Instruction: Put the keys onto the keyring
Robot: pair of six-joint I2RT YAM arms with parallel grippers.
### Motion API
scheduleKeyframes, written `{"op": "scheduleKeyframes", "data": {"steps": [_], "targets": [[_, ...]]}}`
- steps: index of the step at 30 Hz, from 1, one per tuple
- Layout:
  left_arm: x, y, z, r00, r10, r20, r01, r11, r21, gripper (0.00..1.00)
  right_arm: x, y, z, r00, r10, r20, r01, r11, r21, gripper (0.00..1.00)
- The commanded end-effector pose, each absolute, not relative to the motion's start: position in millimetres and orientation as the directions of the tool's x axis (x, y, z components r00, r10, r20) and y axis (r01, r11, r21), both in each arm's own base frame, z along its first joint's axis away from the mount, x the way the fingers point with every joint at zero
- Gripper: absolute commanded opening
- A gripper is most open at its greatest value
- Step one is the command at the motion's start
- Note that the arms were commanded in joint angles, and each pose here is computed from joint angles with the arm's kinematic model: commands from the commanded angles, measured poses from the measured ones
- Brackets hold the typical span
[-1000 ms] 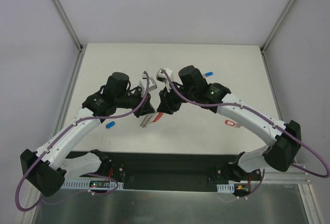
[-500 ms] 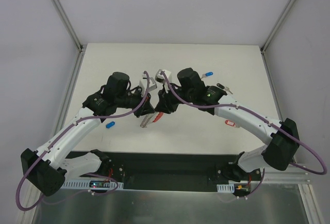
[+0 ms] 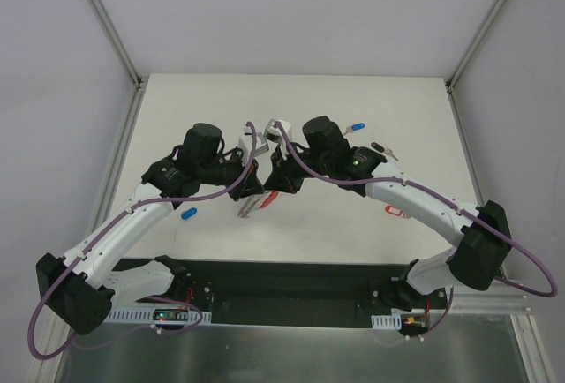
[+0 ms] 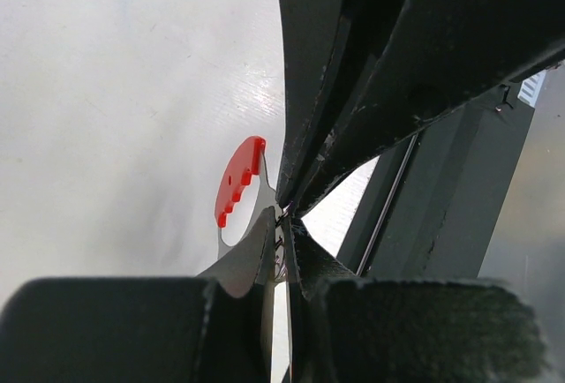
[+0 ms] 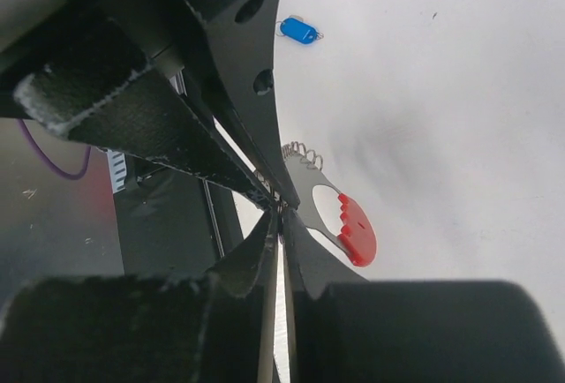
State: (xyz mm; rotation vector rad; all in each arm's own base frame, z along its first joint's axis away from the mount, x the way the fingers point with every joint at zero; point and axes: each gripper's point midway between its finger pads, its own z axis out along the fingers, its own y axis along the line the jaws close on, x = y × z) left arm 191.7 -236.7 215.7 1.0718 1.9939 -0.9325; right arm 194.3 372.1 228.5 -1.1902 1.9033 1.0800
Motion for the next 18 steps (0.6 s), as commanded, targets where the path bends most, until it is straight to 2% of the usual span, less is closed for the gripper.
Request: {"op": "scheduleKeyframes", "data": {"steps": [1, 4, 5, 7, 8, 11, 14, 18], "targets": [[189, -244, 235, -0.376, 0.361, -0.854, 0.902, 0.355, -0.247, 0.0, 193, 378, 231, -0.36, -0.379, -0.853, -0.93, 0.218, 0.296, 0.02], [189, -242, 237, -0.37, 0.356, -0.858, 0.901, 0.362, -0.238, 0.0, 195, 377, 230, -0.352, -0.365, -0.862, -0.931, 0.228, 0.284, 0.01], [189, -242, 238, -0.37, 0.356, -0.858, 0.9, 0.366, -0.236, 0.03, 194, 375, 231, -0.347, -0.357, -0.867, -0.932, 0.23, 0.279, 0.01], [190, -239, 241, -0.364, 0.347, -0.864, 0.897, 0.382, -0.224, 0.13, 196, 376, 238, -0.335, -0.327, -0.884, -0.935, 0.232, 0.269, 0.02], [189, -239, 242, -0.365, 0.342, -0.866, 0.895, 0.386, -0.224, 0.28, 196, 374, 246, -0.322, -0.305, -0.896, -0.937, 0.237, 0.256, 0.01], [190, -235, 248, -0.361, 0.312, -0.879, 0.884, 0.416, -0.216, 0.51, 198, 371, 260, -0.288, -0.24, -0.927, -0.941, 0.248, 0.228, 0.02], [190, -231, 252, -0.362, 0.276, -0.891, 0.869, 0.446, -0.214, 0.64, 199, 371, 270, -0.25, -0.181, -0.951, -0.948, 0.246, 0.202, 0.02], [193, -227, 248, -0.379, 0.226, -0.897, 0.836, 0.499, -0.228, 0.71, 194, 366, 283, -0.216, -0.123, -0.969, -0.955, 0.236, 0.182, 0.01]]}}
